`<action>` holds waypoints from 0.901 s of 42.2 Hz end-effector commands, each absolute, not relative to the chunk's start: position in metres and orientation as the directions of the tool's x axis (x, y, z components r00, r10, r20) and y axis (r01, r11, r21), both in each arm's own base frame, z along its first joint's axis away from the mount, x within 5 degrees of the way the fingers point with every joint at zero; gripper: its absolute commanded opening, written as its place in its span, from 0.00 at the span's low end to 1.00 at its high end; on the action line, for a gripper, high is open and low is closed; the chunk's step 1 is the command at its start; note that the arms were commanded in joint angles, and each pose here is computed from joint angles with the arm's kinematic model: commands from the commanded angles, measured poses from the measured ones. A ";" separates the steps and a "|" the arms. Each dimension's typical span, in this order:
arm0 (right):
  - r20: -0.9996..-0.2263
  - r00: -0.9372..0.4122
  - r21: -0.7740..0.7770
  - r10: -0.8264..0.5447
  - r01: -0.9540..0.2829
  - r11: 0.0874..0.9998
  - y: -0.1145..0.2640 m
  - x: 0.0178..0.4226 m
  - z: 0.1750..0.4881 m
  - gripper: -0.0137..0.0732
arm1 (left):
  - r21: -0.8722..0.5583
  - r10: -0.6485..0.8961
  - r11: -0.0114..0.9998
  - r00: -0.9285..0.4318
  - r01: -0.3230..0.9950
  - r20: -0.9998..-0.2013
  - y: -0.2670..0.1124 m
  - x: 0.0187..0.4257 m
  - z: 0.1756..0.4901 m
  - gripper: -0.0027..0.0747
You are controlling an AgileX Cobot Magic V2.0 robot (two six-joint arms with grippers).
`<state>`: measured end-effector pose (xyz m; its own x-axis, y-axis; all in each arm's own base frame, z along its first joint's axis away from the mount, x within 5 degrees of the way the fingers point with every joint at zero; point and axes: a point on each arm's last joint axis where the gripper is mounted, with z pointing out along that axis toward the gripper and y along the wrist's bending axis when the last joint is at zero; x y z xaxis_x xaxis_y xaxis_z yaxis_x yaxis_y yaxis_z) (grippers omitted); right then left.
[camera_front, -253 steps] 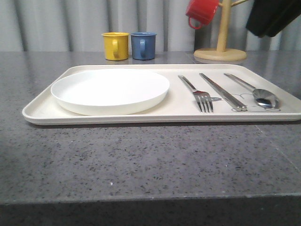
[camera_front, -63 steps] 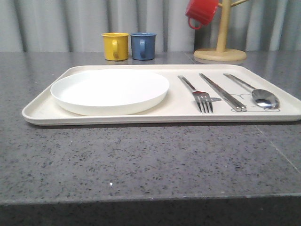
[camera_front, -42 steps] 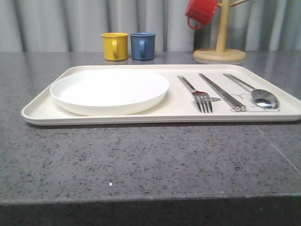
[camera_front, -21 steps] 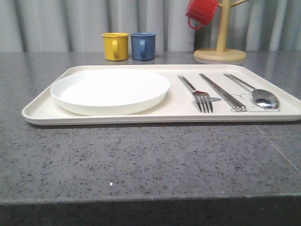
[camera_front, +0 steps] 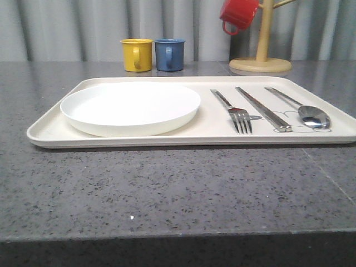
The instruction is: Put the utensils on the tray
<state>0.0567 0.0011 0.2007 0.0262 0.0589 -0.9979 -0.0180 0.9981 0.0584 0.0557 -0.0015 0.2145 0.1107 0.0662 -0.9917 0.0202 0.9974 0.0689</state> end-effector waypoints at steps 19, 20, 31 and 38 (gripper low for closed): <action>-0.983 0.178 0.038 0.049 -0.063 0.997 0.003 0.054 0.214 0.08 | 0.058 0.055 0.998 0.194 0.011 -0.979 -0.001 0.054 0.218 0.01; -0.983 0.178 0.038 0.050 -0.066 0.997 0.003 0.054 0.214 0.08 | 0.058 0.055 0.998 0.194 0.011 -0.979 -0.001 0.054 0.218 0.01; -0.982 0.178 0.055 0.071 -0.090 0.994 0.004 0.054 0.214 0.08 | 0.058 0.055 0.998 0.194 0.011 -0.979 -0.001 0.054 0.218 0.01; -0.982 0.177 0.055 0.070 -0.087 0.995 0.004 0.054 0.214 0.08 | 0.058 0.055 0.998 0.194 0.011 -0.979 -0.001 0.054 0.218 0.01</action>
